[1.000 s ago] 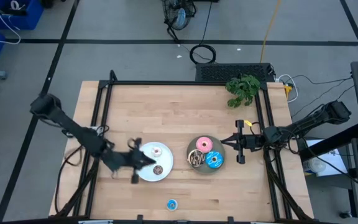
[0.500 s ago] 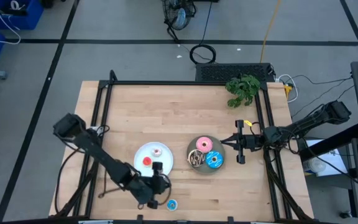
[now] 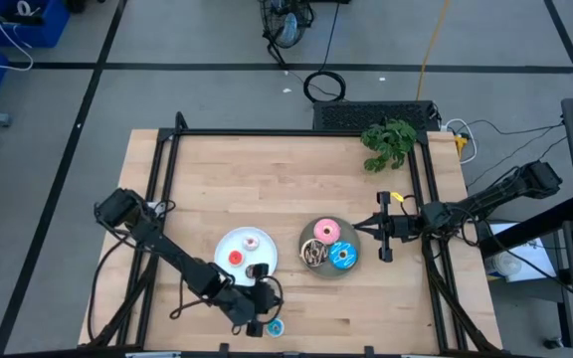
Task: Pick & Place donuts
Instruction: Put the small blue donut on the white plate
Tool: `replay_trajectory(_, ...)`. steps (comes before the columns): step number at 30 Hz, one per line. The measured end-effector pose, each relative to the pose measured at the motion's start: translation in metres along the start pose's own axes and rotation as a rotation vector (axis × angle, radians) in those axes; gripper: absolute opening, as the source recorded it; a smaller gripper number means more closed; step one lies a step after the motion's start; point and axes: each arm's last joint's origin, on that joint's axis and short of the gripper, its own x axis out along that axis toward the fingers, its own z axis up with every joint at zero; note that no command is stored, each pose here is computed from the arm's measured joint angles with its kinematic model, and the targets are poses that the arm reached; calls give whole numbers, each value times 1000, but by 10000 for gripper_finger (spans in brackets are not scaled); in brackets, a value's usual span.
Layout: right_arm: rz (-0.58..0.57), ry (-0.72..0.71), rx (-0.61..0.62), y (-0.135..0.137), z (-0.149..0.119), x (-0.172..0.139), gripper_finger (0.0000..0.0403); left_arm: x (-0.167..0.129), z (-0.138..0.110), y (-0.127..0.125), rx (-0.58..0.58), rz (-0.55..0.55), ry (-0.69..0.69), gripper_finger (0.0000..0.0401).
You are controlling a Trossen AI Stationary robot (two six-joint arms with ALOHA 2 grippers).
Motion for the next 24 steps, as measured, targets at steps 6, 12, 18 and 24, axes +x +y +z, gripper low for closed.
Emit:
replay_trajectory(6,-3,-5,1,0,1,0,0,-6,22,-13,-6,-24,56,3)
replay_trajectory(12,-3,-4,8,0,0,0,0,8,53,-40,35,-62,204,4)
replay_trajectory(18,1,1,25,0,0,0,0,30,51,-52,154,-56,386,17)
replay_trajectory(24,1,2,26,0,0,0,0,36,41,-50,194,-32,437,65)
